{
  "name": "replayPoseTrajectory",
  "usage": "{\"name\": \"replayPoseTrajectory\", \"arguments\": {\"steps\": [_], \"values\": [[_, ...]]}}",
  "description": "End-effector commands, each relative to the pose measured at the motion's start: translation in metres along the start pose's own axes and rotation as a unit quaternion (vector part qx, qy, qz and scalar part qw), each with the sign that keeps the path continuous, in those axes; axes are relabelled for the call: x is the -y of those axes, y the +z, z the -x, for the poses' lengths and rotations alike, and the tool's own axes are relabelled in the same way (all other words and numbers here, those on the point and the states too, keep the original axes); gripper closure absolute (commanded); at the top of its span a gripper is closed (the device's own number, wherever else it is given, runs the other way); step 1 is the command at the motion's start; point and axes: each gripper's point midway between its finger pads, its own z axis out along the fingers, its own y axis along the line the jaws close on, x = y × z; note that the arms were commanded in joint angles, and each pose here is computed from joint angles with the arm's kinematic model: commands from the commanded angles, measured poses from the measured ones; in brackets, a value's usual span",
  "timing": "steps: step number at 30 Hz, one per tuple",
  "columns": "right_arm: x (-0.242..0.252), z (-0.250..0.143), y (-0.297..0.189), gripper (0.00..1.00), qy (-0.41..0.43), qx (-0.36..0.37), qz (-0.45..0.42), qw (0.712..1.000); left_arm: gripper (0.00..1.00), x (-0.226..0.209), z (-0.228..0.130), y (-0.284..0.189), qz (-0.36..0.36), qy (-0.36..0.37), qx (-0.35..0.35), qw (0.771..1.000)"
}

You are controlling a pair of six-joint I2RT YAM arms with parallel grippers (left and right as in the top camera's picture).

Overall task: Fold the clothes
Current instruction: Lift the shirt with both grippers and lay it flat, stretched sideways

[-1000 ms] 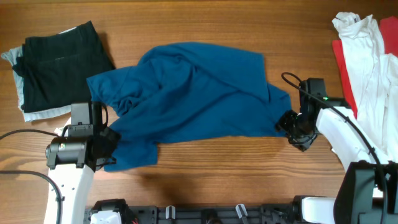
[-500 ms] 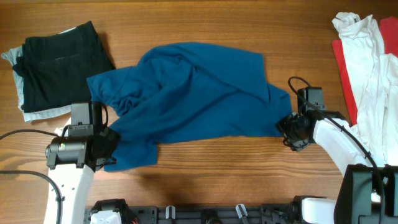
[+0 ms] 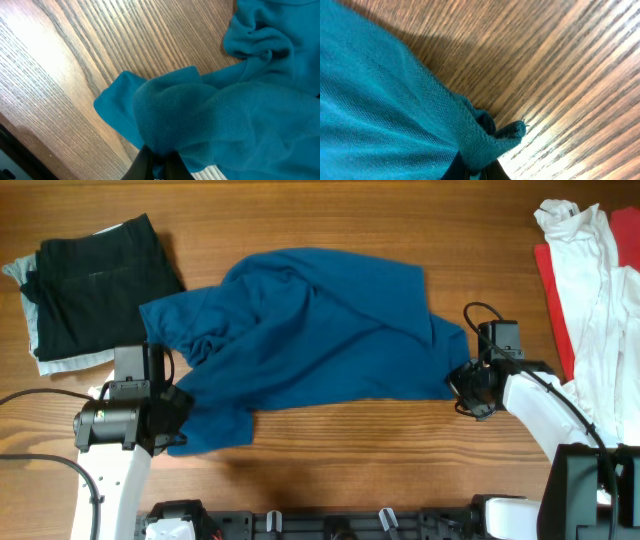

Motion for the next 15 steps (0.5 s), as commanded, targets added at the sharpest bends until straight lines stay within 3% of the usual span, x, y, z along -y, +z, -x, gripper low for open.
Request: {"name": "replayPoseTrajectory", "arguments": {"steps": [1, 3, 7, 10, 15], "values": [[0.024, -0.014, 0.01, 0.95, -0.035, -0.023, -0.039, 0.998, 0.96, -0.002, 0.0, 0.0, 0.004, 0.001, -0.003, 1.0], [0.021, -0.014, 0.001, 0.96, -0.055, -0.024, -0.034, 0.998, 0.96, 0.0, -0.001, 0.0, -0.003, 0.019, -0.005, 1.0], [-0.007, 0.006, -0.062, 0.96, -0.124, 0.017, 0.008, 0.992, 0.96, 0.023, -0.003, -0.011, -0.062, 0.092, -0.019, 0.994], [-0.031, 0.019, -0.145, 0.96, -0.182, 0.072, 0.059, 0.979, 0.96, 0.047, 0.01, -0.048, -0.114, 0.145, 0.002, 0.983], [-0.032, 0.016, -0.223, 0.96, -0.227, 0.106, 0.083, 0.965, 0.96, 0.07, 0.021, -0.11, -0.179, 0.184, 0.025, 0.966]]}}
